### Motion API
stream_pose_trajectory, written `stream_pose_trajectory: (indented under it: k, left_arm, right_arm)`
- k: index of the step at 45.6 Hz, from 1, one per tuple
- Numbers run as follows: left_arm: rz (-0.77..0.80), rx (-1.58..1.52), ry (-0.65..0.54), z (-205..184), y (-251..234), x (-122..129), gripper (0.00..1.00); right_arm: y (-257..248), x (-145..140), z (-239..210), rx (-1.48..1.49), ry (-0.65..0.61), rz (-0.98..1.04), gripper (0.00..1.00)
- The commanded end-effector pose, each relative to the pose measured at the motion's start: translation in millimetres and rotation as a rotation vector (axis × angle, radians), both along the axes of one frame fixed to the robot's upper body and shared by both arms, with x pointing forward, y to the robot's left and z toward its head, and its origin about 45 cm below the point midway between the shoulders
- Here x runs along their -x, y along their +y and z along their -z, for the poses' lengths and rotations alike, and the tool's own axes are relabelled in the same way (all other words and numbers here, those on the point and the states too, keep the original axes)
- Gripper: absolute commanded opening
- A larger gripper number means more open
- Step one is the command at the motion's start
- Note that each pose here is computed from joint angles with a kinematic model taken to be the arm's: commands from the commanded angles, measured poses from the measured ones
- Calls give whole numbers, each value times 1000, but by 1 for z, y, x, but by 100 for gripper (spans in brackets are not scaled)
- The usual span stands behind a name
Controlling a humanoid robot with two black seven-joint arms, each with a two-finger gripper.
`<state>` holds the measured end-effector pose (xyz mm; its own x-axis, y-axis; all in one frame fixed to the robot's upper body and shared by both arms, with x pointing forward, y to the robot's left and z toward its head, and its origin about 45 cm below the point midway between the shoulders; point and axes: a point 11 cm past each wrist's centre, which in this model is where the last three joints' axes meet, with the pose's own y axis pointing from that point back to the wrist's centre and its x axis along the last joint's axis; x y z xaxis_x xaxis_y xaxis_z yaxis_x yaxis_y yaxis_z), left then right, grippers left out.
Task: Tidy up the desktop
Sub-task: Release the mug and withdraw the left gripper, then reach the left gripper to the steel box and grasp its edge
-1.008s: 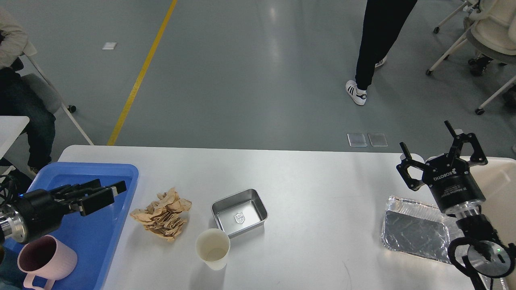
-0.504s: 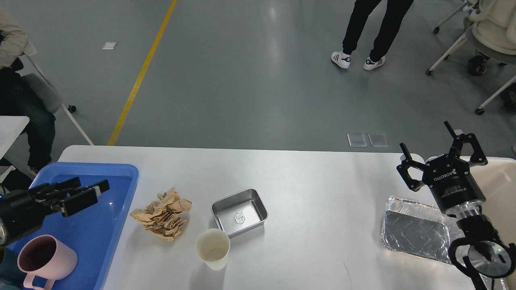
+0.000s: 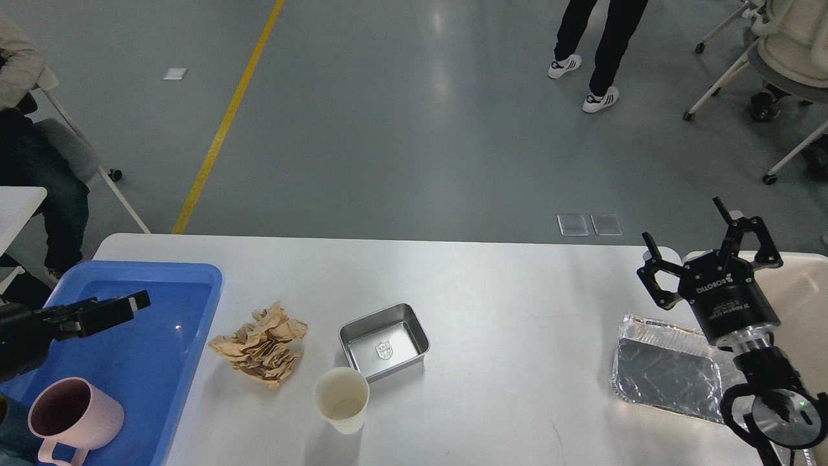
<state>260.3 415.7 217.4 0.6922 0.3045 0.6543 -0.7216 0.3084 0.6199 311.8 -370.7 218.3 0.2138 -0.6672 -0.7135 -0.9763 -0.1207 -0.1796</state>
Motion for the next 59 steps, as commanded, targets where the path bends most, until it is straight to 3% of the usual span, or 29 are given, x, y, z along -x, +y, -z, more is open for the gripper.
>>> stream_pose_trajectory:
  k: [1, 20, 29, 44, 59]
  left_arm:
    - [17, 93, 18, 9, -22, -18, 97]
    - [317, 140, 23, 46, -164, -73, 97]
    - [289, 187, 77, 78, -216, -84, 97]
    - [278, 129, 91, 97, -216, -90, 97]
    - [439, -125, 61, 101, -222, -105, 96]
  right_arm:
    - [2, 0, 1, -3, 2, -4, 100]
    - [-2, 1, 0, 0, -1, 7, 100]
    - [-3, 3, 3, 0, 7, 8, 100]
    - [-3, 3, 4, 0, 10, 9, 100]
    - [-7, 4, 3, 0, 7, 20, 100]
